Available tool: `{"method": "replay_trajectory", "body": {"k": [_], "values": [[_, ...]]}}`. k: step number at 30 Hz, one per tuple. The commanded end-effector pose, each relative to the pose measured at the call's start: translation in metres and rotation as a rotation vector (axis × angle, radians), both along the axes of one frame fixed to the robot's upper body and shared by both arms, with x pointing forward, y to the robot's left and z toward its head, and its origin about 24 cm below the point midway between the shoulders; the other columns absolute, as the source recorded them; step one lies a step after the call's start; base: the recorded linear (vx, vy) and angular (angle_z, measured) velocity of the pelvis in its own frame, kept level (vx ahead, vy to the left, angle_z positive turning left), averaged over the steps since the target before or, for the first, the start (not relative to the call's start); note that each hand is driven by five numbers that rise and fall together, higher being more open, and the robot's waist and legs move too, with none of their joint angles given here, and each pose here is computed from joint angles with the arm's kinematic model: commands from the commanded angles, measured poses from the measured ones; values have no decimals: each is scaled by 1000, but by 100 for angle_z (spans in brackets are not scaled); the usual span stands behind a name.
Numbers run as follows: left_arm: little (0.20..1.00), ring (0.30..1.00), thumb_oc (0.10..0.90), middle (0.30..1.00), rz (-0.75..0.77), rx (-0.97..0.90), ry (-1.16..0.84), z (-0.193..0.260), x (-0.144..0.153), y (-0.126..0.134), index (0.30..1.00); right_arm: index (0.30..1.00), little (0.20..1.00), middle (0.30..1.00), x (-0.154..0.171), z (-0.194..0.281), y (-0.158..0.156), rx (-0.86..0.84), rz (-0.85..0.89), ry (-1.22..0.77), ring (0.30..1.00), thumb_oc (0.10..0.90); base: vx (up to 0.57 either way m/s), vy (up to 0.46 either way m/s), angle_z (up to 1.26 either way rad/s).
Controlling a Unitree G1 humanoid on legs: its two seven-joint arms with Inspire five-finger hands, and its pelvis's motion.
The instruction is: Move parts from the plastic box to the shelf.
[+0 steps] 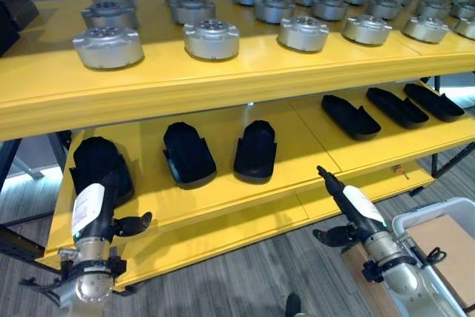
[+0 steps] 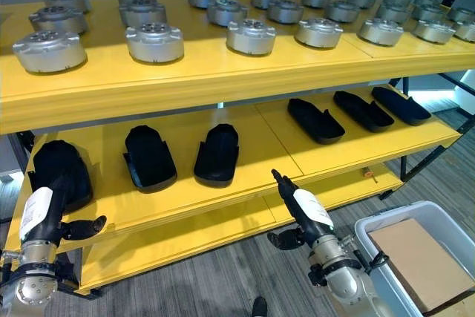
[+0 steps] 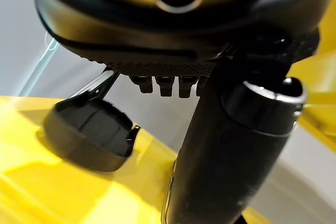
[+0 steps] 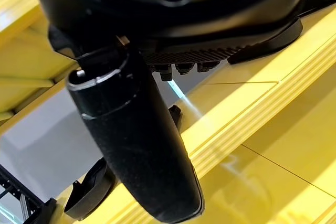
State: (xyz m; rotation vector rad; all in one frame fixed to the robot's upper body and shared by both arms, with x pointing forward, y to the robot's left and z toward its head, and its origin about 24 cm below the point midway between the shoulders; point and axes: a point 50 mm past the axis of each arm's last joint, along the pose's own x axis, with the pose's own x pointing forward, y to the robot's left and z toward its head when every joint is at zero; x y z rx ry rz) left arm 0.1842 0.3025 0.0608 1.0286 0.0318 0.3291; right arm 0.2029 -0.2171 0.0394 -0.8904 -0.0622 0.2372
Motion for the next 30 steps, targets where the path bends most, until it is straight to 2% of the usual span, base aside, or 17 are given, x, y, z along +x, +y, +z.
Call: {"method": "replay_trajectory", "body": {"k": [1, 6, 10, 13, 30], "values": [[1000, 1000, 900, 1000, -111, 175, -270, 54, 22, -11, 1000, 1000, 1000, 1000, 27, 59, 10, 54, 54, -324, 1000, 900, -34, -24, 7], [1000, 1000, 900, 1000, -170, 170, -236, 43, 21, -25, 1000, 1000, 1000, 1000, 27, 59, 11, 64, 45, -341, 1000, 900, -25, -19, 8], [1000, 1000, 900, 1000, -169, 223, -188, 33, 21, -26, 1000, 1000, 1000, 1000, 26, 57, 11, 57, 43, -340, 1000, 900, 0, 0, 0], [1000, 1000, 900, 1000, -173, 280, -156, 27, 20, -26, 1000, 1000, 1000, 1000, 25, 56, 9, 49, 36, -341, 1000, 900, 0, 0, 0], [1000, 1000, 900, 1000, -89, 309, 51, -18, 16, -12, 1000, 1000, 1000, 1000, 23, 52, 2, 37, -18, -343, 1000, 900, 0, 0, 0]]}}
